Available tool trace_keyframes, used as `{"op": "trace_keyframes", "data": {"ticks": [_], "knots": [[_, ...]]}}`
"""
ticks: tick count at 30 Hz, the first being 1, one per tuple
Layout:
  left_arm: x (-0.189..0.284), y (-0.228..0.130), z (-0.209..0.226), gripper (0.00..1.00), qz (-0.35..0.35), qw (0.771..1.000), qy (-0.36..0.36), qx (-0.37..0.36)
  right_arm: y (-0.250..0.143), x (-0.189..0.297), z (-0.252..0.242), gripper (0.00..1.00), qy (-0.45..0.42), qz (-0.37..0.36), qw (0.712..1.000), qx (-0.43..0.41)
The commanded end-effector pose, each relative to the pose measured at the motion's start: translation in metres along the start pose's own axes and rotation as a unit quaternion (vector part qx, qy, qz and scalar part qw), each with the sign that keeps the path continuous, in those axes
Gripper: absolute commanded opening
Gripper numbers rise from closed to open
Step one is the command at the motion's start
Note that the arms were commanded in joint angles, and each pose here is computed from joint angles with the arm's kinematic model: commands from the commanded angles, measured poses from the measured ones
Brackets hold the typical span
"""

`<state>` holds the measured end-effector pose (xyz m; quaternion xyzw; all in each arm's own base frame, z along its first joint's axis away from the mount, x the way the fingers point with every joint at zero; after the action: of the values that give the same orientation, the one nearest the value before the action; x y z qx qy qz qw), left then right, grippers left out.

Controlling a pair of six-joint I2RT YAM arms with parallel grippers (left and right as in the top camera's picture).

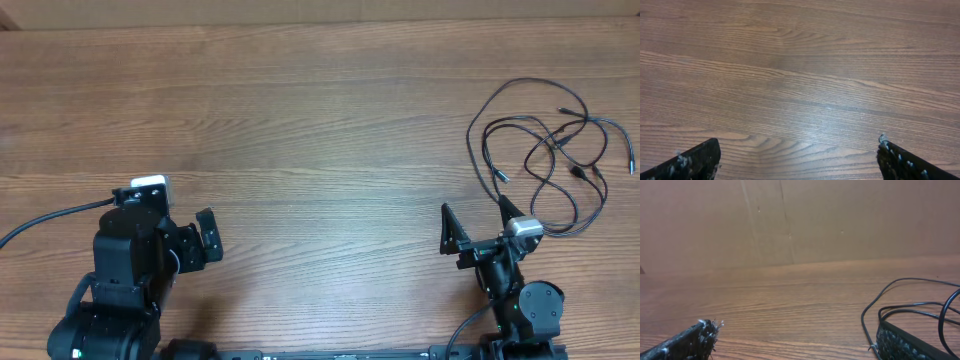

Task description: Untangle cables

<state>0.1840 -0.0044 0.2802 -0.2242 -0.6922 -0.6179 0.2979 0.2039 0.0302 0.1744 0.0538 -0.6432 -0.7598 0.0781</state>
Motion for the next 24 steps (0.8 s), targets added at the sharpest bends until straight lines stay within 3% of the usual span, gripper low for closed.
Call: {"op": "trace_keyframes", "data": {"ticks": [1,17,24], "knots": [[-0.002,0.000,0.003,1.00,0.001,1.000,0.009,0.003,-0.002,0.000,-0.001,1.00,-0.003,-0.001,1.000,-0.001],[0.001,-0.002,0.004,1.00,-0.003,1.000,0.009,0.003,-0.002,0.000,-0.001,1.00,-0.003,-0.001,1.000,-0.001],[-0.015,-0.019,0.005,1.00,-0.067,0.998,-0.013,0.014,-0.002,0.000,-0.001,1.00,-0.003,-0.001,1.000,-0.001]]}}
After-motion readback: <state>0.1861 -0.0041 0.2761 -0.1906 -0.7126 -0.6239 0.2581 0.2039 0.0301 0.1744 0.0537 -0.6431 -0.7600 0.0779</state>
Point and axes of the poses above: each gripper's point midway between its finger pads, its own x axis back along the fingers, its own z axis along the line the jaws close on, y = z × x, the point moved 4 cm from there along x, back along the fingers, and after that the axes turned 1 degree about -x, right-handed, at the moved point
